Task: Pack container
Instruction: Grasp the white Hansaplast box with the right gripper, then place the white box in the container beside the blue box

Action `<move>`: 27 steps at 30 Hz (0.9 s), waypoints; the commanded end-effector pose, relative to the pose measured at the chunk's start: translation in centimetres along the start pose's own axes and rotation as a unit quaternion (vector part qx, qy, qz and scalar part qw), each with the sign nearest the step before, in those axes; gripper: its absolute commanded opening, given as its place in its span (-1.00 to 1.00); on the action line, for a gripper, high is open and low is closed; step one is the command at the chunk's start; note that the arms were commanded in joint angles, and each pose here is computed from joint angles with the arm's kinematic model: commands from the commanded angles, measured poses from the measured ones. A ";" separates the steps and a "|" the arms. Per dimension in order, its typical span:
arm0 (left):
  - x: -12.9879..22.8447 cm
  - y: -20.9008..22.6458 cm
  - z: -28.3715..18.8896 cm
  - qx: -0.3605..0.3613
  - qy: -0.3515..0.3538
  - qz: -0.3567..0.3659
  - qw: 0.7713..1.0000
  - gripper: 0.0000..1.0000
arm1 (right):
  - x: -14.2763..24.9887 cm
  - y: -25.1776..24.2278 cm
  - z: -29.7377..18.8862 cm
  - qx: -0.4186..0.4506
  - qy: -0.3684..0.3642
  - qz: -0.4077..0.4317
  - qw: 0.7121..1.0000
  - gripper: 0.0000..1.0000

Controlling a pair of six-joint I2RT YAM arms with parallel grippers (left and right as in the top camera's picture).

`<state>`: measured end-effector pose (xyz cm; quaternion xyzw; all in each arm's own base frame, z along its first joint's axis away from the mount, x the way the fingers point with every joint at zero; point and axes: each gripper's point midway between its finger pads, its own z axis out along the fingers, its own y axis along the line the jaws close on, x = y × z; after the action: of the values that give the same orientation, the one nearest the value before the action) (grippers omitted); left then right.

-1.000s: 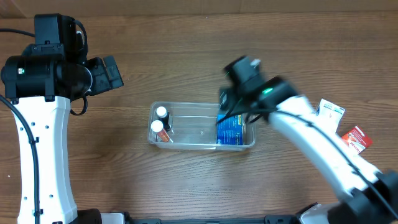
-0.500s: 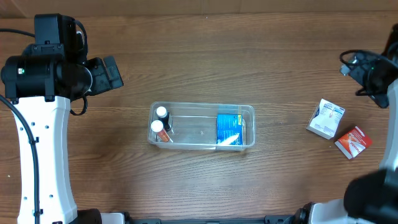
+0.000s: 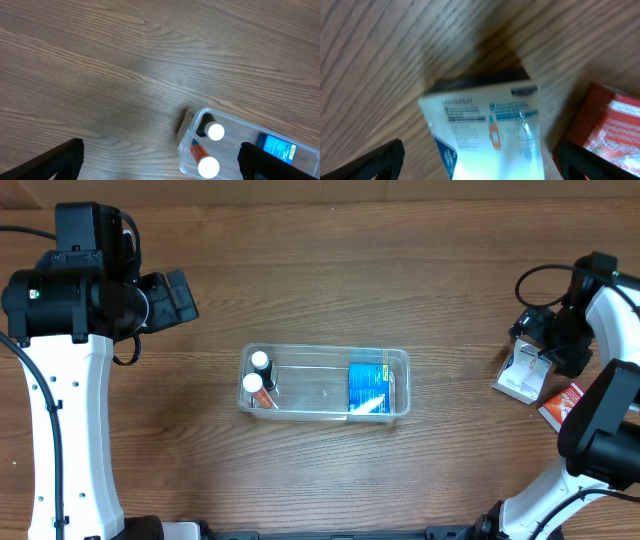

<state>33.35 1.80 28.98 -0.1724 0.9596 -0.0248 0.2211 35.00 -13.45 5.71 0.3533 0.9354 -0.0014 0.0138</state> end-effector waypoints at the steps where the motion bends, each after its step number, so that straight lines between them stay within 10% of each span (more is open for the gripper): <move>1: -0.4 -0.3 -0.2 0.007 -0.006 0.009 1.000 1.00 | 1.1 -0.2 2.4 0.001 0.012 -0.005 1.000 1.00; 10: -0.4 -0.3 -0.2 0.007 -0.006 0.009 1.000 1.00 | 2.0 -0.5 4.5 0.001 0.014 -0.004 1.000 0.99; 16: -0.4 -0.3 -0.2 0.007 -0.006 0.009 1.000 1.00 | 1.9 -0.5 4.5 -0.001 0.013 -0.002 1.000 0.52; 27: -0.4 -0.3 -0.2 0.007 -0.006 0.009 1.000 1.00 | 1.2 1.7 1.3 -0.040 -0.004 -0.012 0.999 0.30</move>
<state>33.41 1.80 29.01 -0.1724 0.9593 -0.0250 0.2222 33.50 -12.36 1.81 0.3521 0.9359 0.0128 -0.0002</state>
